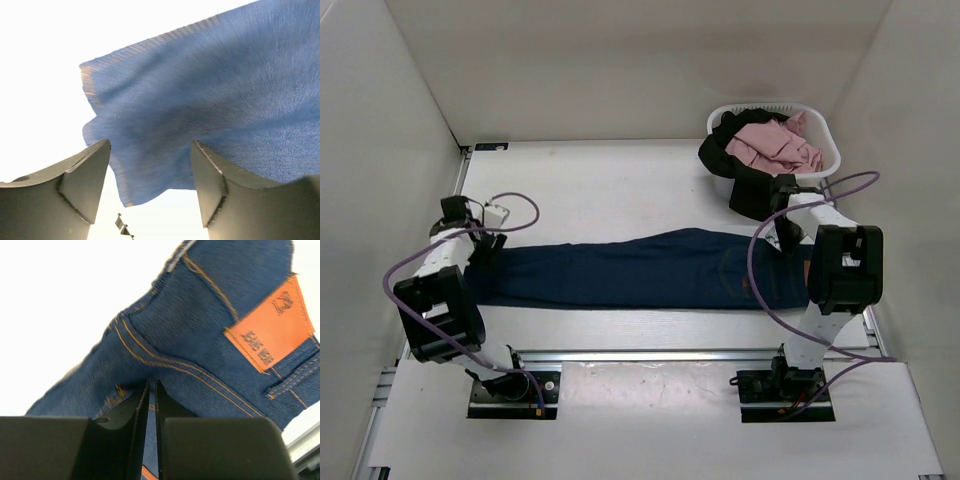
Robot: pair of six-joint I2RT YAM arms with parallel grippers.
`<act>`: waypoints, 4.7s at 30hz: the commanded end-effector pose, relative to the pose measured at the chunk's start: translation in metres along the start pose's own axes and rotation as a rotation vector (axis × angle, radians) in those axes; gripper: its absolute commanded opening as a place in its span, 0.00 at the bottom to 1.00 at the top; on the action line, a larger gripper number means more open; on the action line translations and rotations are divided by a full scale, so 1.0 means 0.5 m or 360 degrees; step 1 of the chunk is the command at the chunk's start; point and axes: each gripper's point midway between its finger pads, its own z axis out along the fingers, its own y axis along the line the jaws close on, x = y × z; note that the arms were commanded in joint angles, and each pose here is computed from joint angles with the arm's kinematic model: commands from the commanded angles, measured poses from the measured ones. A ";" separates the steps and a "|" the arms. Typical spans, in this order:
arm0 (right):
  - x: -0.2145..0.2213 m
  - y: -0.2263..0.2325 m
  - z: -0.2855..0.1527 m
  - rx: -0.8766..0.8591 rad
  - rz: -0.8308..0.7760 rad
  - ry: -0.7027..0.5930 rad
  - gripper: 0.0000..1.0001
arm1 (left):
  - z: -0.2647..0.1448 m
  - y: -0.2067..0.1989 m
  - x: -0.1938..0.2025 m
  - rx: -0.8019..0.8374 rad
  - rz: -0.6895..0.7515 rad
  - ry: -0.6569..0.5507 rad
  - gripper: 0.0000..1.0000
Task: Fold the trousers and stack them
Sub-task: Fold the trousers
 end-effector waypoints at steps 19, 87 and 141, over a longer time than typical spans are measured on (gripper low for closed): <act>0.053 -0.171 -0.060 -0.0234 0.0235 -0.0012 0.22 | -0.095 0.053 0.145 0.0155 -0.1116 0.0126 0.85; 0.147 -0.253 0.056 0.0070 0.0094 0.0203 0.19 | -0.038 0.049 0.169 -0.0137 -0.0616 0.0507 0.30; -0.206 -0.228 -0.151 -0.0185 0.0286 -0.0711 0.00 | -0.063 0.056 0.152 -0.0083 -0.0609 0.0597 0.66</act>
